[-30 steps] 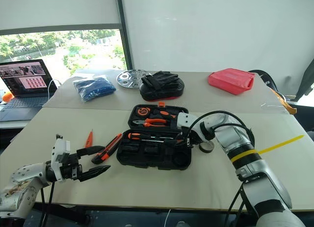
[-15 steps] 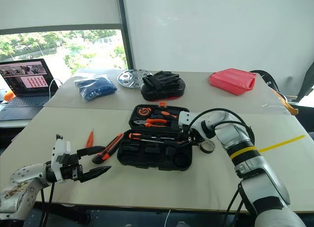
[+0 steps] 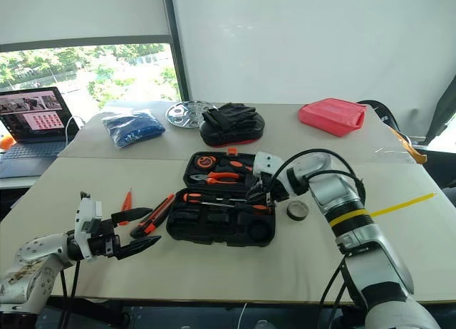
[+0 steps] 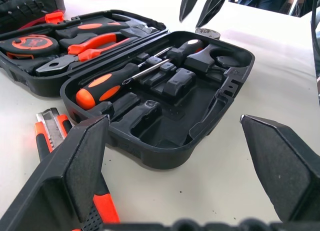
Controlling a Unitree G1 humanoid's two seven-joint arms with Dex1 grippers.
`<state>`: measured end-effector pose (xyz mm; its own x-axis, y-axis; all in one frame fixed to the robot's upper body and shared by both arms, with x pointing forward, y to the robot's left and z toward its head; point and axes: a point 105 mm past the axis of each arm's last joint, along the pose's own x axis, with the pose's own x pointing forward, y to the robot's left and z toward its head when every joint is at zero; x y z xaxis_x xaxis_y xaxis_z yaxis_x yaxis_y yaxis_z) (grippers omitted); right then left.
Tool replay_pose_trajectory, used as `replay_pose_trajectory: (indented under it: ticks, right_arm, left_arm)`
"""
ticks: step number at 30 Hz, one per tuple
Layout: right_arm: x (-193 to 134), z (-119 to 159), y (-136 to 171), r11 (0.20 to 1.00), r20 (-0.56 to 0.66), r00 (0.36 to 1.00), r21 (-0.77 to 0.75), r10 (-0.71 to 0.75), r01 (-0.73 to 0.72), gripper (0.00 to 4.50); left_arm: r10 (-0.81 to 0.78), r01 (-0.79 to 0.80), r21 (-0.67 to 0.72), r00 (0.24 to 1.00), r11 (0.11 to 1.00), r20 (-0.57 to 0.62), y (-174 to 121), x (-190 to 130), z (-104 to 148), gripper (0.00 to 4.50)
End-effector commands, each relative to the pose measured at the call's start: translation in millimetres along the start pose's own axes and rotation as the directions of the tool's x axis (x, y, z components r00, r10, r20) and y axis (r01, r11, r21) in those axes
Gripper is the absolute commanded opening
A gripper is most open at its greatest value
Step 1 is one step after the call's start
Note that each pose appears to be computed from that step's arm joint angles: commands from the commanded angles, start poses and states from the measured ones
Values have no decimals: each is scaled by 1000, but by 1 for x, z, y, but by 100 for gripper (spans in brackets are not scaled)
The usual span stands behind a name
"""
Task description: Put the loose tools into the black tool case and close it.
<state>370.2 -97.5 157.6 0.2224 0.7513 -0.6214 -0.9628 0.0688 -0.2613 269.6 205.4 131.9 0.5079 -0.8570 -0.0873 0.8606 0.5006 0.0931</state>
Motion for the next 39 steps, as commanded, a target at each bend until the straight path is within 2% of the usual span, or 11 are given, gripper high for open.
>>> replay_pose_trajectory:
  ticks: [1,14,20,23,25,27,28,29,30,34,39]
  right_arm:
    - [1,2,-4,999,-6,1000,-29,-19,19,2]
    - [27,-14,11,999,-66,997,15,41,-40,2]
    - [37,-11,14,999,-77,996,13,35,-34,2]
    - [33,-1,14,1000,-17,1000,4,22,-22,2]
    - [19,14,12,1000,116,993,-26,-14,17,2]
    - [-1,18,17,998,197,980,-57,-4,16,2]
    - [-12,17,21,998,230,973,-62,-7,22,59]
    - [-23,15,24,999,283,959,-33,-26,36,80]
    - [-34,14,25,998,339,939,-3,-60,65,122]
    - [-74,-2,36,973,548,809,52,-215,223,251]
    - [-96,-35,78,931,616,720,67,-321,358,424]
  left_arm:
    - [11,-11,35,1000,999,10,0,-2,6,450]
    - [34,-34,36,999,999,0,-4,-7,2,450]
    - [55,-54,30,998,998,-7,-5,-11,0,450]
    - [67,-67,34,998,997,-10,-6,-12,-1,450]
    - [100,-100,37,995,994,-1,-3,-18,1,450]
    - [146,-146,42,989,988,-2,0,-29,3,450]
    - [175,-174,45,985,984,-7,2,-37,3,450]
    - [210,-209,43,978,977,-15,4,-47,1,450]
    - [246,-245,42,969,969,-25,6,-57,0,450]
    - [404,-403,32,913,915,-55,14,-101,-9,450]
    - [611,-618,-5,779,787,-141,21,-158,-32,450]
